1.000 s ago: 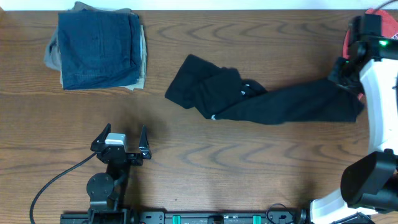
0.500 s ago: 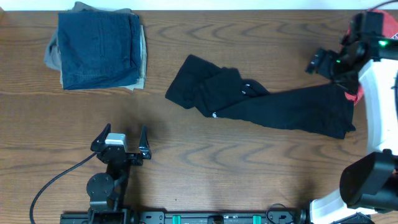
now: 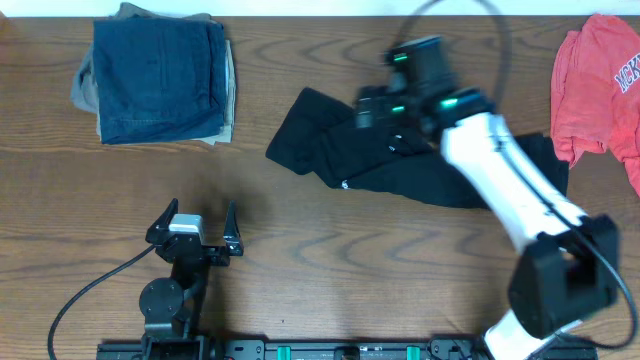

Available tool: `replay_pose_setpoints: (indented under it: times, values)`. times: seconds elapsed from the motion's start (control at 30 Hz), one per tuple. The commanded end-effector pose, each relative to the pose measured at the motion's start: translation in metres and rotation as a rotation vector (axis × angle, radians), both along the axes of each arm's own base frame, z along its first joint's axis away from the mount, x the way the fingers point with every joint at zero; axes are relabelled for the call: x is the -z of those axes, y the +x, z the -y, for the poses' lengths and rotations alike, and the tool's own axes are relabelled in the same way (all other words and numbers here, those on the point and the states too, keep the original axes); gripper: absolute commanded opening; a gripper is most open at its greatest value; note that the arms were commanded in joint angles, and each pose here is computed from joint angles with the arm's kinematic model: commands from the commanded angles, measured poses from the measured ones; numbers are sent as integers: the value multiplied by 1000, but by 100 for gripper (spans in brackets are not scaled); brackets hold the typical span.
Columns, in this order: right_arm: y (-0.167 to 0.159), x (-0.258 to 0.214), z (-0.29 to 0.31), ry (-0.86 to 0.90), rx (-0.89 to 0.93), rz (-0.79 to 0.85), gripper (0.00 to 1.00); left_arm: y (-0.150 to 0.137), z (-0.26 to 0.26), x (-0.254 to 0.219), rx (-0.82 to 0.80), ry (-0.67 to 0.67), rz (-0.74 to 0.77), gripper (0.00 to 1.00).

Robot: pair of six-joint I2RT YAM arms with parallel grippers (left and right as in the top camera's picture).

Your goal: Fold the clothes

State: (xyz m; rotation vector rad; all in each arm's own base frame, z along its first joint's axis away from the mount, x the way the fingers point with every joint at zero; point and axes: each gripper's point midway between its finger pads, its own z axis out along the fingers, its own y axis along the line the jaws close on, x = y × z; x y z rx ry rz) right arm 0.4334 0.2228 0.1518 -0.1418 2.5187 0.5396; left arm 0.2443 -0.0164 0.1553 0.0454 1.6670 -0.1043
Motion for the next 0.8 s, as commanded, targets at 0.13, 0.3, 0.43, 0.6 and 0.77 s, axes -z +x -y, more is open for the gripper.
replay_pose_setpoints:
  times: [0.13, 0.3, 0.43, 0.6, 0.77]
  values:
    - [-20, 96, -57, -148, -99, -80, 85, -1, 1, 15, 10, 12, -43, 98]
    - [-32, 138, -72, -166, -147, -147, 85, -1, 1, 15, 10, 12, -43, 98]
    - [-42, 148, -78, -175, -195, -168, 84, -1, 1, 15, 10, 12, -43, 98]
    - [-60, 152, -89, -182, -238, -205, 71, -1, 1, 15, 10, 12, -43, 98]
    - [-92, 153, -113, -153, -329, -258, 41, -1, 1, 15, 10, 12, -43, 98]
